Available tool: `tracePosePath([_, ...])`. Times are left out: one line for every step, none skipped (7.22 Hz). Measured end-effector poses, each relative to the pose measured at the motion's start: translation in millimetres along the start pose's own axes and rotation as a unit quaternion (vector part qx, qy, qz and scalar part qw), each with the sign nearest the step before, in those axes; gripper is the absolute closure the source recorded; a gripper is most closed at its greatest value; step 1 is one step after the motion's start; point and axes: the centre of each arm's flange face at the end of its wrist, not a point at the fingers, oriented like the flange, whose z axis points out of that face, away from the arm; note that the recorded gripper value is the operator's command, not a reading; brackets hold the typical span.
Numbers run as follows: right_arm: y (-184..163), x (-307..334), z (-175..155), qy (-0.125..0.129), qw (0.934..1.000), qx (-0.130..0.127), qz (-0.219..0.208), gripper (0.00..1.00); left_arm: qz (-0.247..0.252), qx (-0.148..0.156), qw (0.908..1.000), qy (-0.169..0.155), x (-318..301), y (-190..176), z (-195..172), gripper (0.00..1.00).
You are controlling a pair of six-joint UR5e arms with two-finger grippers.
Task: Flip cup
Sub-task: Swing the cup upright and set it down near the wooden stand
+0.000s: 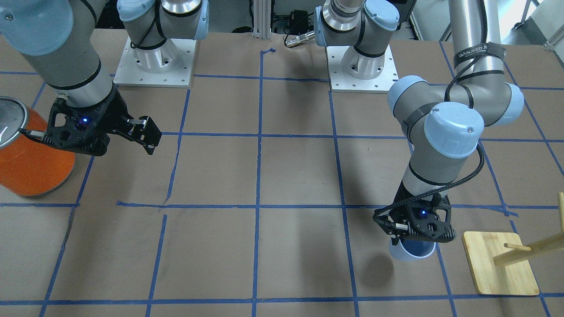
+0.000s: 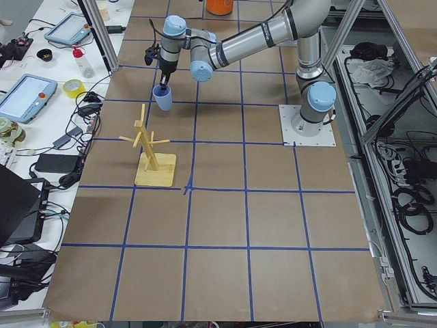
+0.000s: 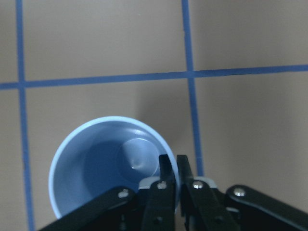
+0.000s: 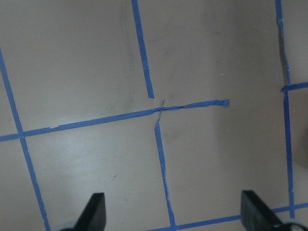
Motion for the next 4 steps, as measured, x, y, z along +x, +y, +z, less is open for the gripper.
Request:
tracePosePath([0, 0, 0, 0.000, 1.0000, 0.000, 0.000, 0.00, 0.009, -0.002, 0.9999, -0.008, -4, 0, 11, 0.96])
tracePosePath([0, 0, 1, 0.001, 1.0000, 0.000, 0.000, 0.00, 0.012, -0.002, 0.9999, -0.011, -10, 0, 24, 0.96])
tracePosePath([1, 0, 3, 0.001, 1.0000, -0.001, 0.000, 0.00, 0.014, -0.003, 0.9999, -0.009, -14, 1, 33, 0.89])
tracePosePath([1, 0, 6, 0.001, 1.0000, -0.003, 0.000, 0.00, 0.013, -0.005, 0.9999, 0.000, -14, 3, 40, 0.68])
